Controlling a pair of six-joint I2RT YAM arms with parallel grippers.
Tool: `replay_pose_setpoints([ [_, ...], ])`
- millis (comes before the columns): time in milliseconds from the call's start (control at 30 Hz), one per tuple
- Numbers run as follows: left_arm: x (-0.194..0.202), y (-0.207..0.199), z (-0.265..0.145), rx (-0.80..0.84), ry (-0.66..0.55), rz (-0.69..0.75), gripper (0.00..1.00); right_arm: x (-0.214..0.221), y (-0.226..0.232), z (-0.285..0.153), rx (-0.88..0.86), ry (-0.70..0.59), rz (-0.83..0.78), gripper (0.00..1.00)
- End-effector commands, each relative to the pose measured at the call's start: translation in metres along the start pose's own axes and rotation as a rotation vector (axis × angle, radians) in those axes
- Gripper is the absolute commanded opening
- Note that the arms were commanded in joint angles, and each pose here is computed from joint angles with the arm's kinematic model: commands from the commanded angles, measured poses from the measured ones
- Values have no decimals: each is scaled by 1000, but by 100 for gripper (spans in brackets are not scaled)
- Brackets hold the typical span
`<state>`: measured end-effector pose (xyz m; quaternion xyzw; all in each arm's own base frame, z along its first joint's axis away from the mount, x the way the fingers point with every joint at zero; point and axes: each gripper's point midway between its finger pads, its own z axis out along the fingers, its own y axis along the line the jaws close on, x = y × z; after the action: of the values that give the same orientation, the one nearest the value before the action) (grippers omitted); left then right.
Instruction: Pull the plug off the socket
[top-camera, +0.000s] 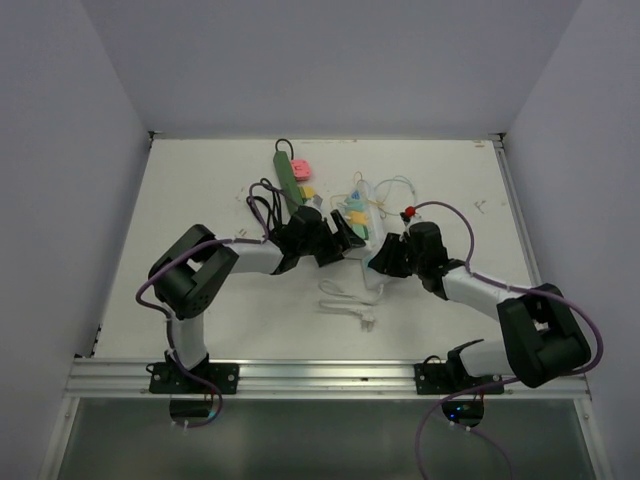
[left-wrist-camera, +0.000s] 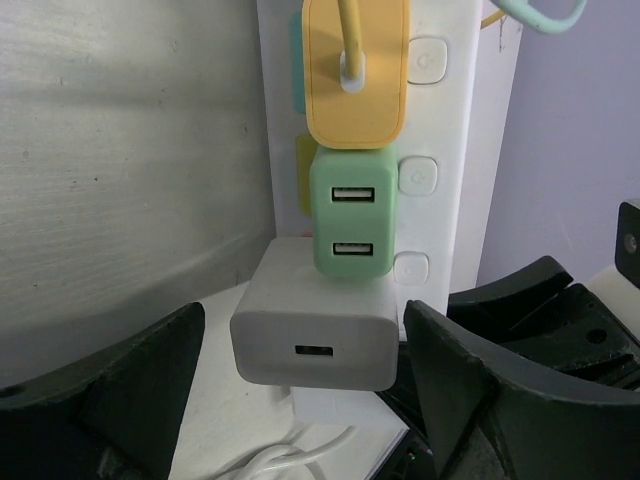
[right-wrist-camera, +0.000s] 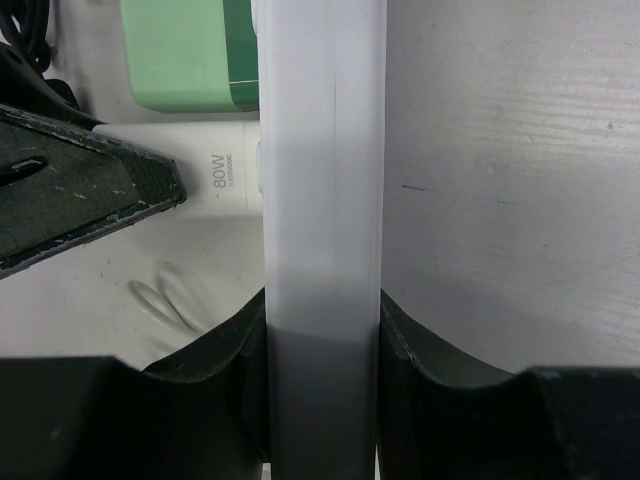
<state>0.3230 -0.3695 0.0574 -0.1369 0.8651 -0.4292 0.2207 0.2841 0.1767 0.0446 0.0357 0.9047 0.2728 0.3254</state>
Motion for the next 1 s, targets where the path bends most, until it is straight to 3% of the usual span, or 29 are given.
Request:
replay_pose_setpoints([
  [0,-18,-21,4,47,-59,-7,83,-5,6,4,-33,-28,-9,0],
  [67,-18,-17,5,21,-58,-3,74,-4,3,6,-22,-24,-7,0],
  [200,-17,-19,2,17,-54,-2,37,-2,-4,9,9,-24,5,0],
  [367,-19,-23,-6,13,-56,-5,12,2,-23,8,115,-20,27,0],
  [400,-19,-24,-8,14,-57,-15,2,2,-27,7,135,-20,31,0],
  [967,-25,-39,-36,48,-65,-58,0,24,-78,0,419,34,109,0],
])
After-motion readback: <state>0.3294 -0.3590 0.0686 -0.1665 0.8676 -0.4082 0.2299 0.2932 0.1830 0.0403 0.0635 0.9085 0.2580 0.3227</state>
